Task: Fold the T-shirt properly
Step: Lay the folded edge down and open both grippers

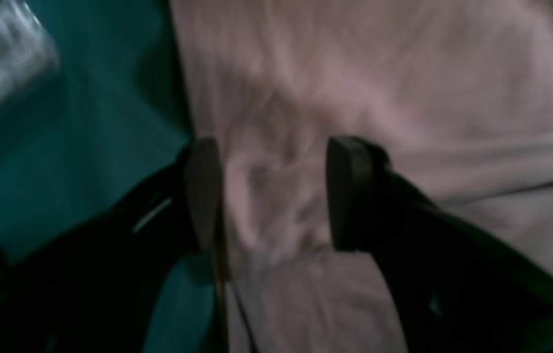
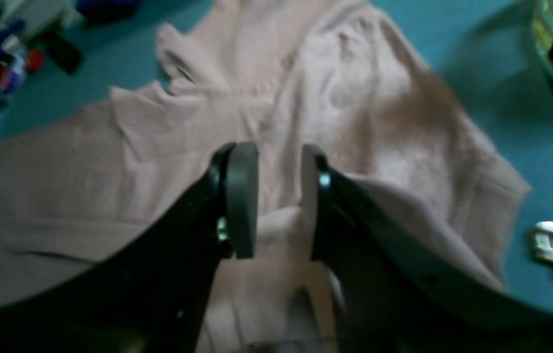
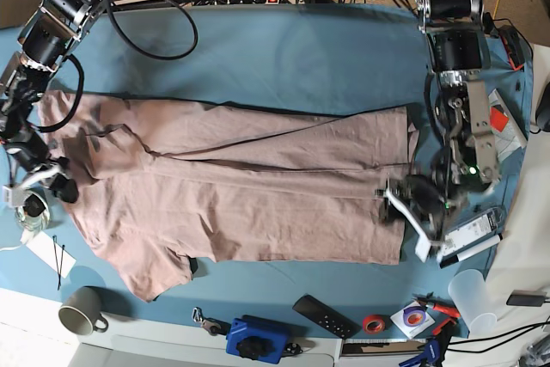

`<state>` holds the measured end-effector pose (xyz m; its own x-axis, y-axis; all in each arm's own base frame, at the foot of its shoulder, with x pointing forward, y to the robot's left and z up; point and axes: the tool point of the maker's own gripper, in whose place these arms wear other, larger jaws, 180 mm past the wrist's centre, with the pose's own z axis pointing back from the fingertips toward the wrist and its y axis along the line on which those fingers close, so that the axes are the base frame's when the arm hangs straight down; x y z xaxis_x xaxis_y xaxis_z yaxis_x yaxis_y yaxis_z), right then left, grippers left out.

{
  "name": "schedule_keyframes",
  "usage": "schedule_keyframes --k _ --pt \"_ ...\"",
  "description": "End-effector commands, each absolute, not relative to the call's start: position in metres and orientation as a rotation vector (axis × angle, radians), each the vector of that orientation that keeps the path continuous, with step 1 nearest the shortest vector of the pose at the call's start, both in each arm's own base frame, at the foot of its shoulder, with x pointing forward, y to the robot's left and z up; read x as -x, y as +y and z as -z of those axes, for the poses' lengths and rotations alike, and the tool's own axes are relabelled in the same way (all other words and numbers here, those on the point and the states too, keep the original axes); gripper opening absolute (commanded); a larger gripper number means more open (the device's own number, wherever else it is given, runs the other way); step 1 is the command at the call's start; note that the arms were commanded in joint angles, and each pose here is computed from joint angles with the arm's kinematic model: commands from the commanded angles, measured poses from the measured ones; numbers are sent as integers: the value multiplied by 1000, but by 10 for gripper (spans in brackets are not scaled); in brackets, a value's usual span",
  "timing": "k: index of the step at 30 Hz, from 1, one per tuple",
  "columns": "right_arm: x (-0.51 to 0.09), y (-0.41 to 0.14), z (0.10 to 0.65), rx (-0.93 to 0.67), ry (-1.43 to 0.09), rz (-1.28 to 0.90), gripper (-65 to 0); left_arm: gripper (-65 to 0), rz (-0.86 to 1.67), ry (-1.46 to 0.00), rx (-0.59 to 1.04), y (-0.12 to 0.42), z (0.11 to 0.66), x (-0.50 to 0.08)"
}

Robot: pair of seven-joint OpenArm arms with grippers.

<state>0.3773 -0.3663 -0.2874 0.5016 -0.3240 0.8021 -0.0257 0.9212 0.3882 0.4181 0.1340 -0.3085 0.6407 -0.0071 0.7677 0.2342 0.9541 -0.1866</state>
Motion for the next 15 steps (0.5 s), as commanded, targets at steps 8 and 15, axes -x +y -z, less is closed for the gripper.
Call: schedule_keyframes --k 8,15 --pt "-350 -409 230 -373 -1154 238 -493 -376 153 -818 324 130 313 -394" --pt "-310 -435 239 -325 -1075 263 -493 -376 95 -853 336 152 311 -344"
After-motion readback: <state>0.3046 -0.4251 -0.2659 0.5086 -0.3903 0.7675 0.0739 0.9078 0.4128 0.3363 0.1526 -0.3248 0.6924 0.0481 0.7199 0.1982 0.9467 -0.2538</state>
